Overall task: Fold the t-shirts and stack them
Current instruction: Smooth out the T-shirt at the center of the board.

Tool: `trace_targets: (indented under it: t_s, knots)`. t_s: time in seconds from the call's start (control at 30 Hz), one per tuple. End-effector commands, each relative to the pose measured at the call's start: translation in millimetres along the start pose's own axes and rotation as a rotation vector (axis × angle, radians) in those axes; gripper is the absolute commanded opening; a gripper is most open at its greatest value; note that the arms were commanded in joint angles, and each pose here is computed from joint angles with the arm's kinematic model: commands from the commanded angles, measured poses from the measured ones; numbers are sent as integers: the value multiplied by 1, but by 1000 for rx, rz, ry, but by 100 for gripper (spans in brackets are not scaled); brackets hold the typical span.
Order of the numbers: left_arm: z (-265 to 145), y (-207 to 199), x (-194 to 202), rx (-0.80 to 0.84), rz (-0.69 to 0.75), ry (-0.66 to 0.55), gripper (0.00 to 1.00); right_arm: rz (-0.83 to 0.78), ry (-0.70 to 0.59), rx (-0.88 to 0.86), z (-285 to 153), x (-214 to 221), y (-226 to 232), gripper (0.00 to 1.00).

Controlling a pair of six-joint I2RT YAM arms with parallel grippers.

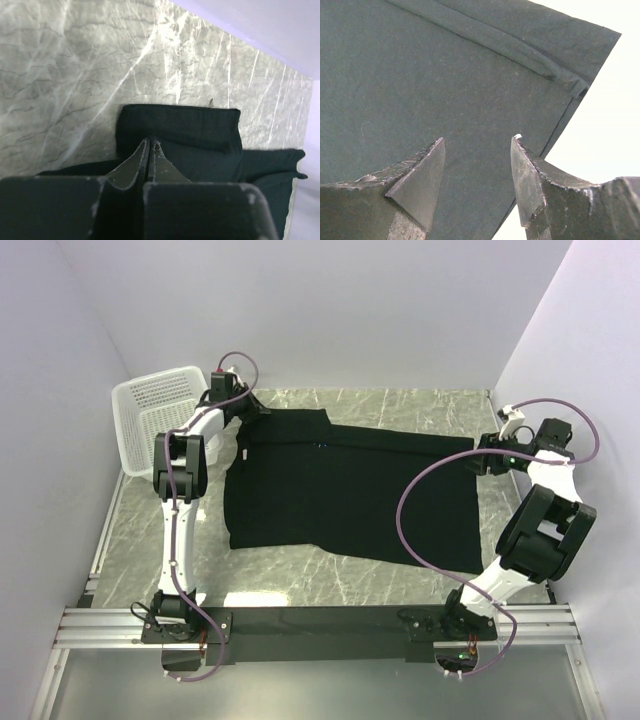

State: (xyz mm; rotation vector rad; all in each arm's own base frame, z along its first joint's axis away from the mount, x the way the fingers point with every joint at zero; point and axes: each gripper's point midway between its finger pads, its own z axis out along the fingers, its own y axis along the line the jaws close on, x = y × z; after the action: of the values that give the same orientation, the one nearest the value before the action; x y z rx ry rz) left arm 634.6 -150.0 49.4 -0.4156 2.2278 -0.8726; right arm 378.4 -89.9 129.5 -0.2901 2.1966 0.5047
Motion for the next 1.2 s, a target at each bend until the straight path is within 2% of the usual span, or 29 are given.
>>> trace_targets:
  t_s: [0.0, 0.07, 0.23, 0.27, 0.47, 0.93, 1.03, 1.07, 1.13, 1.17]
  knots:
    - [-26, -54, -31, 148, 85, -86, 0, -25, -38, -2, -12, -10, 9, 62]
    - [-38, -71, -40, 200, 129, -117, 0, -25, -38, -4, -14, -9, 11, 62]
    - [-62, -75, -26, 261, 189, -110, 0, -25, -38, 1, -18, -6, 11, 62]
    - [-75, -88, -31, 307, 223, -130, 0, -29, -40, -1, -19, -7, 13, 61]
    - [-98, -89, 2, 395, 290, -43, 0, -24, -36, -1, -23, 0, 17, 61]
    - [-136, -81, 71, 471, 374, 167, 1, -38, -46, -11, -30, 5, 30, 61]
    - [-145, -77, 86, 461, 420, 190, 6, -42, -48, -13, -31, 6, 32, 61]
    - [-148, -70, 98, 439, 410, 238, 8, -42, -46, -11, -31, 8, 32, 61]
    - [-151, -67, 114, 425, 481, 284, 22, -41, -46, -15, -31, 9, 33, 61]
    - [-153, -56, 123, 363, 473, 325, 30, -42, -46, -14, -31, 10, 33, 61]
